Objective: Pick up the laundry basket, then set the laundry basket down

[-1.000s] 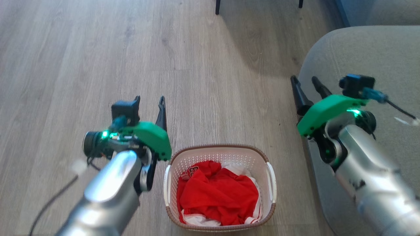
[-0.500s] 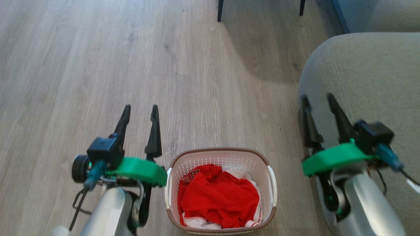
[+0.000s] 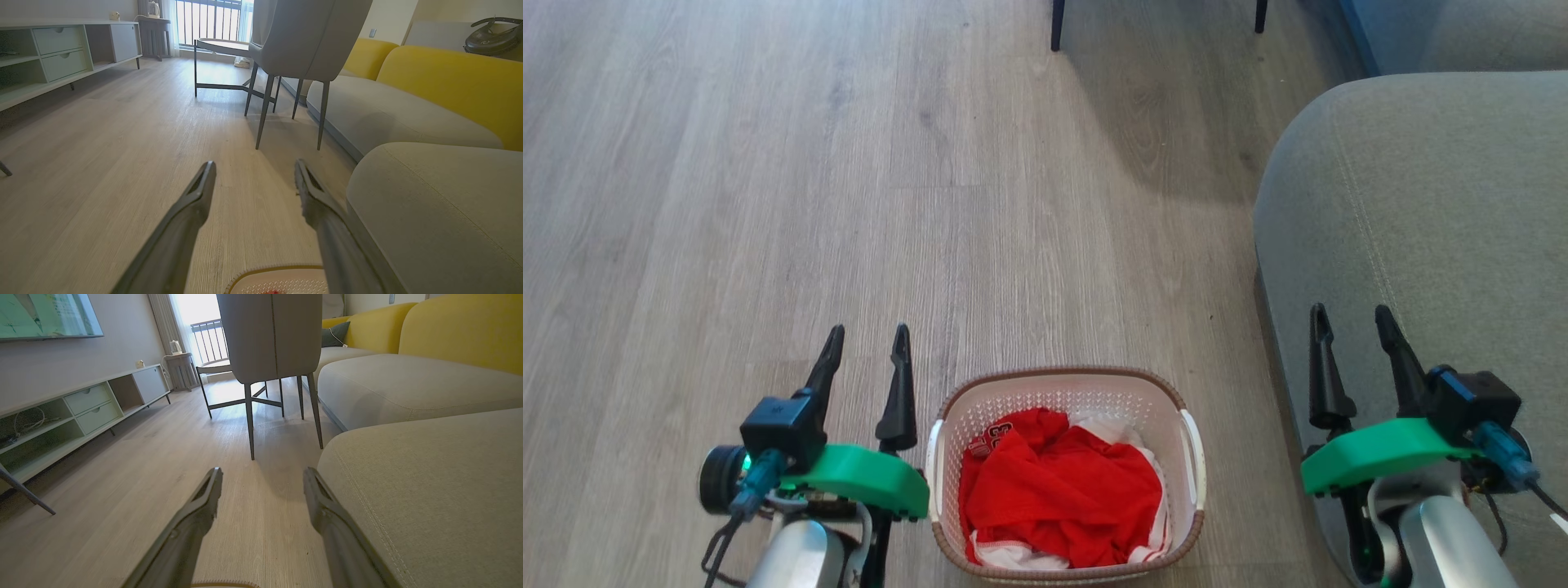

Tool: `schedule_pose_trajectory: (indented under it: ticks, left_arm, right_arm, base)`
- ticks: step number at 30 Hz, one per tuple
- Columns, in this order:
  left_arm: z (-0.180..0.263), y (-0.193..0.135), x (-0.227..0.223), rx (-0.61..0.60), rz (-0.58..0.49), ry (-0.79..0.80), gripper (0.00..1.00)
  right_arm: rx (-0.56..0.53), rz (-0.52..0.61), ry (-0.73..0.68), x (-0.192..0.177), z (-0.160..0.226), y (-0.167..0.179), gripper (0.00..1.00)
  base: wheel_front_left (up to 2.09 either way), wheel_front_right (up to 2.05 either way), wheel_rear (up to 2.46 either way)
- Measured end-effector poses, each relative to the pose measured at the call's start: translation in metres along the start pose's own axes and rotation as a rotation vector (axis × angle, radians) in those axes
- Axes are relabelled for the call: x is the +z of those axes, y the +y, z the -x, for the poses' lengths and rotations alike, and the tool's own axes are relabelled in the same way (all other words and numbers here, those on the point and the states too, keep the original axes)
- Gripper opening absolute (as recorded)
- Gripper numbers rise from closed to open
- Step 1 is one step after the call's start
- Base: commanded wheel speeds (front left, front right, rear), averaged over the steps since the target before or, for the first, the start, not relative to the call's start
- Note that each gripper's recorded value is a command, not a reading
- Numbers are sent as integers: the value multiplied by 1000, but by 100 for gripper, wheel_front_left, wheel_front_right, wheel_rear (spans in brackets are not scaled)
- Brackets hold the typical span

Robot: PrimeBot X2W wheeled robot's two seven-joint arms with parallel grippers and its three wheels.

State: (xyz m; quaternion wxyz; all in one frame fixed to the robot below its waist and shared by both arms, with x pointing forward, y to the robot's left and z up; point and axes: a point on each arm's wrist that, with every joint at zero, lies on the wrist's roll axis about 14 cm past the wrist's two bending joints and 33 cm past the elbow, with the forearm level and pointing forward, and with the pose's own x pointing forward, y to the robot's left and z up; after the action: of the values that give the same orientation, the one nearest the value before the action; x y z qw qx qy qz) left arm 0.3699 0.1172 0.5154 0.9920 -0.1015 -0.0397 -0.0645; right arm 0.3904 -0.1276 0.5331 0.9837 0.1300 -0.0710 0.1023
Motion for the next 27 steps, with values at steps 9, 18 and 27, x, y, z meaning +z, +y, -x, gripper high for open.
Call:
schedule_pose_trajectory:
  ticks: [9,18,27]
  left_arm:
    - [-2,1,7,4,24,-22,100]
    - [0,0,11,0,24,-34,100]
    - [0,0,11,-2,26,-32,100]
  right_arm:
    - [-2,-7,-6,2,1,0,100]
    - [4,-6,-16,6,1,2,100]
    - [8,-7,-14,5,1,4,100]
  base:
    - [0,0,0]
    - [0,0,0]
    - [0,0,0]
